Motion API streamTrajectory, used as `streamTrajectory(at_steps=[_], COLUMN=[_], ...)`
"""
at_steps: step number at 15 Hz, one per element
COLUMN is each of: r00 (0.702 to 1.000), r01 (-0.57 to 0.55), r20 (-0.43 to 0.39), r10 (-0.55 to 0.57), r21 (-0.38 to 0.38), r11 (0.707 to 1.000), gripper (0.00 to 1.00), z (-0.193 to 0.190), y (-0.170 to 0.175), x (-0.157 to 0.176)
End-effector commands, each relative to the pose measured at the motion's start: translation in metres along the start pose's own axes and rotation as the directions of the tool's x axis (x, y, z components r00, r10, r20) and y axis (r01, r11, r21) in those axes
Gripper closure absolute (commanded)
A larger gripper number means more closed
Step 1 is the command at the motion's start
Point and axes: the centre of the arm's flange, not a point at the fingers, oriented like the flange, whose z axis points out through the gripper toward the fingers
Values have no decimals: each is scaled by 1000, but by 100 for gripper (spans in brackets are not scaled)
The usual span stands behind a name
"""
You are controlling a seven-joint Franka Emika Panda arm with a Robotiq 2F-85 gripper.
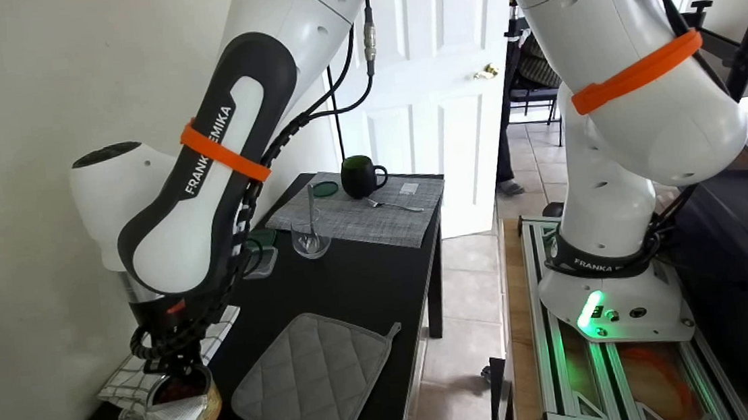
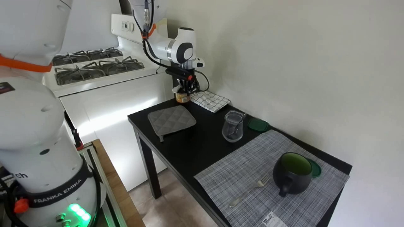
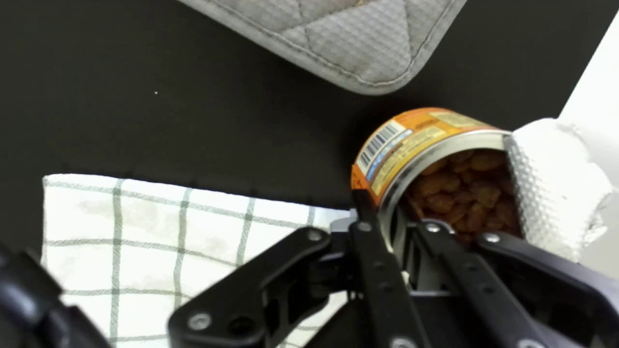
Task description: Move the tin to the left side of the mat
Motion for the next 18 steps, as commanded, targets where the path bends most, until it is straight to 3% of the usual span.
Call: streamTrajectory(at_steps=[1, 4, 9, 15, 18], r00=[999, 997, 998, 994, 992], r01=[38, 62, 52, -17, -16], r20=[-31, -40, 37, 99, 118], r10=[-39, -63, -49, 40, 47], r21=[-17, -25, -97, -229, -251], r11=[999, 998, 994, 973, 968], gripper=[97, 97, 97, 97, 97], z=[9, 17, 22, 11, 8], y=[-31, -49, -59, -50, -42], x=[-9, -13, -43, -78, -92])
